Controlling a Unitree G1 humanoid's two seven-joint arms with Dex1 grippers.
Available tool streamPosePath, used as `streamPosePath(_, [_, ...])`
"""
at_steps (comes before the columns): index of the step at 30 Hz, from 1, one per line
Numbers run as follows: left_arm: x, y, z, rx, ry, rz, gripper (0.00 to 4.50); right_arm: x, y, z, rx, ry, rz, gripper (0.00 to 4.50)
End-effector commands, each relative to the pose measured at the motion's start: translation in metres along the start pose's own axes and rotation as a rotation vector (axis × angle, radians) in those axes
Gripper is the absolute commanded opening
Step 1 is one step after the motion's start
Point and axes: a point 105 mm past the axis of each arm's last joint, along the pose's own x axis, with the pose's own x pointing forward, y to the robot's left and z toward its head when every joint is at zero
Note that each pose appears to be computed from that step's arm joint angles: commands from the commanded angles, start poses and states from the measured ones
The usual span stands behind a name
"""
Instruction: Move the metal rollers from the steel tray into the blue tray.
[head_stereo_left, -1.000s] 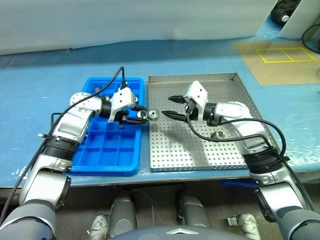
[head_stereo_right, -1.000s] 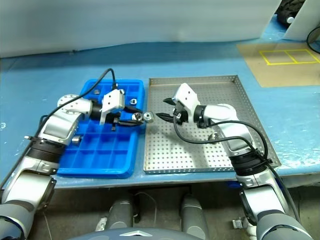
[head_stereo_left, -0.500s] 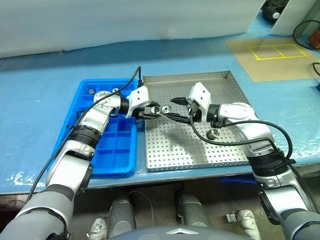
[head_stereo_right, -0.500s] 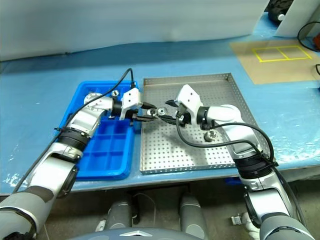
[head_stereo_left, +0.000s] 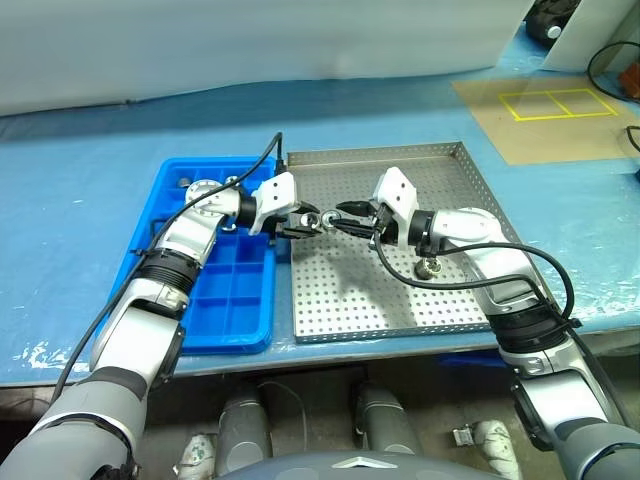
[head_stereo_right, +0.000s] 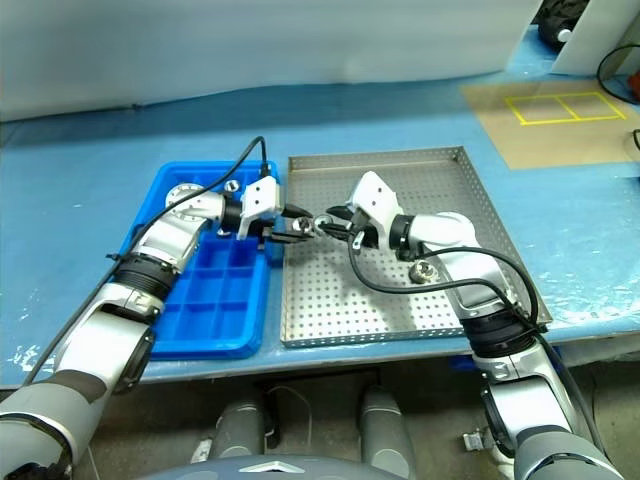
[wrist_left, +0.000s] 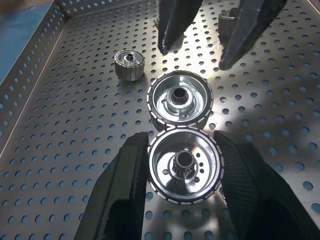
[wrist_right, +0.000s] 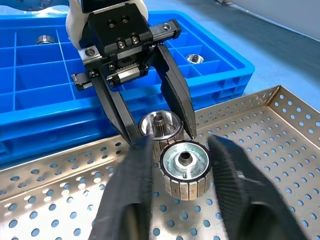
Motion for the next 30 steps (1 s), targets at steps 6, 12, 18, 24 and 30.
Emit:
streamPosePath(6, [-0.005,0.007,0.013,0.046,-0.026,0.016,1.74,-0.001,0.000,0.015,-0.043,-0.043,0.013,1.97])
streamPosePath(12, [-0.004,0.006,0.014,0.045,-0.029,0.014,1.74,-0.001,0.000,0.013,-0.017,-0.027,0.010,3.91])
streamPosePath(18, [-0.003,0.006,0.014,0.044,-0.032,0.014,1.74,0.003,0.000,0.004,0.018,-0.014,0.003,4.27])
streamPosePath(24, [-0.004,0.007,0.016,0.042,-0.040,0.019,1.74,0.011,-0.013,-0.010,0.018,0.027,-0.074,4.40])
streamPosePath(30, [-0.004,0.006,0.024,0.030,-0.078,0.013,1.74,0.014,-0.009,-0.013,0.014,0.023,-0.054,4.40])
